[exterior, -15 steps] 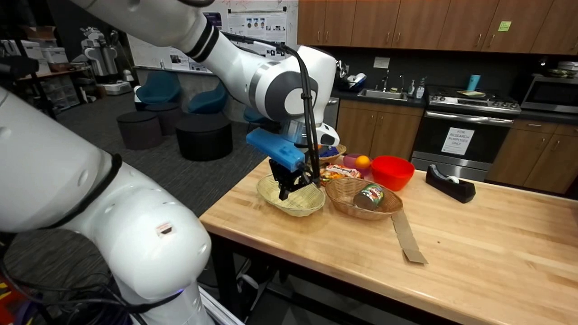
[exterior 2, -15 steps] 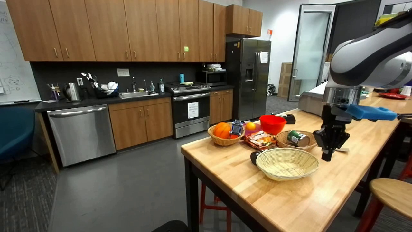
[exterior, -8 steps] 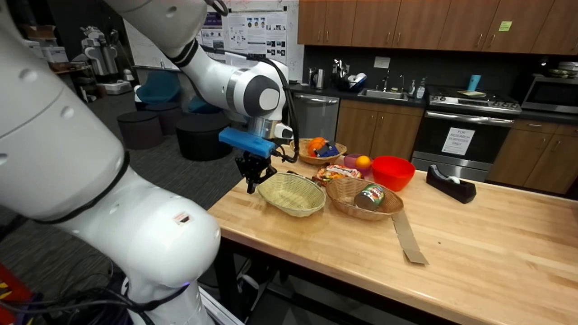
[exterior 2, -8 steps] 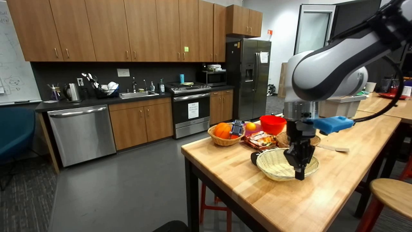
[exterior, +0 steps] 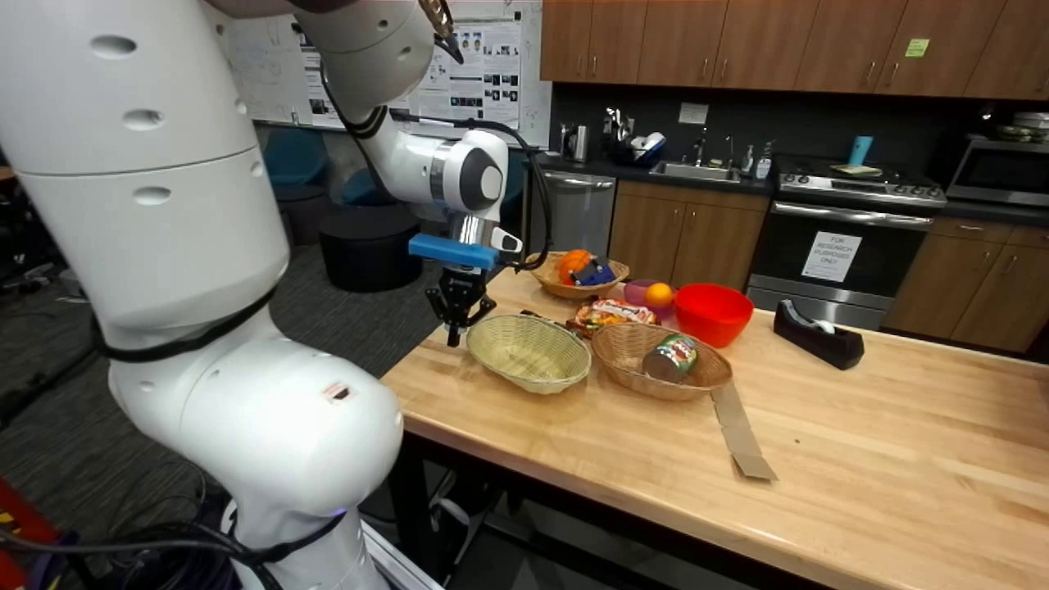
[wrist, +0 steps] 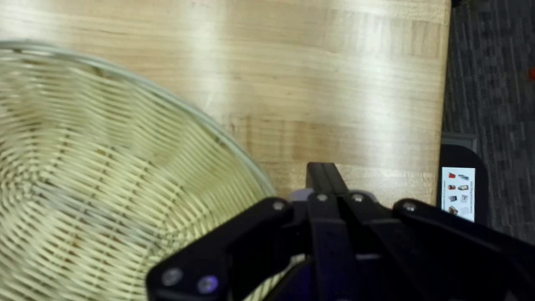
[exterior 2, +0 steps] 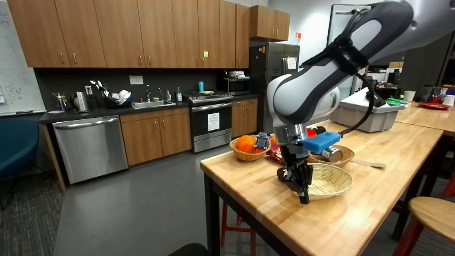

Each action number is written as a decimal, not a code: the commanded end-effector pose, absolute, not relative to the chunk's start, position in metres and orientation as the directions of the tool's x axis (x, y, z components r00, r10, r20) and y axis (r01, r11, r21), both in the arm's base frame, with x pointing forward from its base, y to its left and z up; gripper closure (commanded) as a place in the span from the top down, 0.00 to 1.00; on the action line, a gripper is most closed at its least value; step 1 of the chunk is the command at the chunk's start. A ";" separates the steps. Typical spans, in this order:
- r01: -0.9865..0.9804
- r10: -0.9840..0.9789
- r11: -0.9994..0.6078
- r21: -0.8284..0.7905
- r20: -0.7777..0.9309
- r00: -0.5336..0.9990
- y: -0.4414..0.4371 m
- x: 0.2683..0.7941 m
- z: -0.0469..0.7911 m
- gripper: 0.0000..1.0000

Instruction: Move the left basket to the right

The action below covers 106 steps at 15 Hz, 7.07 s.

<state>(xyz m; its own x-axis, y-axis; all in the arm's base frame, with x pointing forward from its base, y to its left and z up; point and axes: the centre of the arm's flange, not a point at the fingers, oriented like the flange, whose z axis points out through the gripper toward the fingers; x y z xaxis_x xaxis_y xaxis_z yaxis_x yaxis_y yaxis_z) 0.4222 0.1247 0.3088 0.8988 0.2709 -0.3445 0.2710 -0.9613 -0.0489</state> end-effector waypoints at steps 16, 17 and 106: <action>0.042 0.039 -0.999 0.004 -0.308 0.950 0.031 0.436 0.349 0.00; 0.028 0.025 -1.000 0.004 -0.306 0.952 0.025 0.434 0.350 0.00; 0.187 0.167 -0.982 0.038 -0.302 0.939 0.028 0.436 0.351 0.00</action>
